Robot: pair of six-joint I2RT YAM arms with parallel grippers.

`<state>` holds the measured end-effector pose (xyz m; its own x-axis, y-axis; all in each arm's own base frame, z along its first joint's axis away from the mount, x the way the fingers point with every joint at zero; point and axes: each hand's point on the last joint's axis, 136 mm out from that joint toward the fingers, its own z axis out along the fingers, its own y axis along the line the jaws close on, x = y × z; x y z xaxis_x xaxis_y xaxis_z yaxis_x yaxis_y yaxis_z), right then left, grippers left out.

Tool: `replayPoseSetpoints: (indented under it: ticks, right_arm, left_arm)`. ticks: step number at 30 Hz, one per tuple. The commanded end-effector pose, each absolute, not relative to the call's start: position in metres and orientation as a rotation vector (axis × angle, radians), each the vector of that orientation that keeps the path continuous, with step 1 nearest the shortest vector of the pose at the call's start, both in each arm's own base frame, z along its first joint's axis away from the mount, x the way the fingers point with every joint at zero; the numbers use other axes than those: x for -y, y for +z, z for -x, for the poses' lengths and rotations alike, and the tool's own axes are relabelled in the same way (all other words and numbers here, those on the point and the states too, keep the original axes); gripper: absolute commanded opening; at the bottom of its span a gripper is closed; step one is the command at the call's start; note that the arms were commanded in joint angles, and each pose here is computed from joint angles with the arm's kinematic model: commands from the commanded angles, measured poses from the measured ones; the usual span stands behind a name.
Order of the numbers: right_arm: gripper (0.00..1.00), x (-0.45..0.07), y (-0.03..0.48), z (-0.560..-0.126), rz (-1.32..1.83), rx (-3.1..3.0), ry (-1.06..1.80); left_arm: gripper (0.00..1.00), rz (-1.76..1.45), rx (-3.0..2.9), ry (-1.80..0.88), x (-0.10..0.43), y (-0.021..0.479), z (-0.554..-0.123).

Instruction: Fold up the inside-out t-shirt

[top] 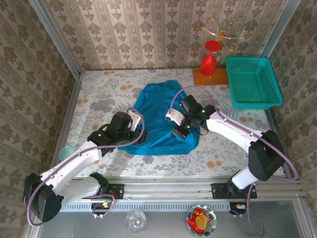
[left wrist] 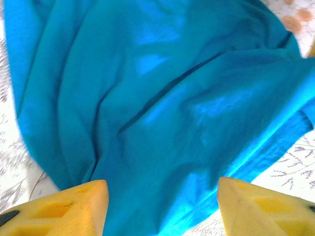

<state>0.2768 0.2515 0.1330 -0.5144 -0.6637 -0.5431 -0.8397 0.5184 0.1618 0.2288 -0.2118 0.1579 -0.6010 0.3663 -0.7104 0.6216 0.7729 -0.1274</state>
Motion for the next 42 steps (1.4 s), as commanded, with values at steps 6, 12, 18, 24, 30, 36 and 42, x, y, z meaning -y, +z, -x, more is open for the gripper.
replayPoseSetpoints:
  ticks: [6, 12, 18, 24, 30, 36, 42]
  right_arm:
    - [0.0, -0.269, 0.17, -0.275, 0.817, -2.545, 1.103]
    - [0.0, -0.28, 0.177, -0.276, 0.61, -2.608, 1.288]
    - [0.0, -0.282, 0.185, -0.279, 0.556, -2.602, 1.325]
    - [0.0, -0.277, 0.186, -0.289, 0.474, -2.616, 1.313]
    - [0.0, -0.264, 0.181, -0.299, 0.394, -2.645, 1.274]
    - [0.0, -0.255, 0.18, -0.301, 0.362, -2.651, 1.264]
    - [0.0, -0.251, 0.184, -0.305, 0.349, -2.638, 1.256]
  left_arm:
    - [0.76, -1.082, -1.914, -0.465, 0.274, 0.165, -0.228]
    - [0.84, -1.077, -1.922, -0.353, 0.28, 0.148, -0.249]
    - [0.91, -1.115, -1.971, -0.226, 0.281, 0.122, -0.266]
    - [0.96, -0.977, -1.963, 0.157, 0.256, 0.118, -0.296]
    - [0.93, -0.914, -1.9, 0.343, 0.235, 0.139, -0.298]
    - [0.87, -0.884, -1.874, 0.413, 0.211, 0.157, -0.293]
    - [0.81, -0.943, -1.892, 0.385, 0.205, 0.161, -0.287]
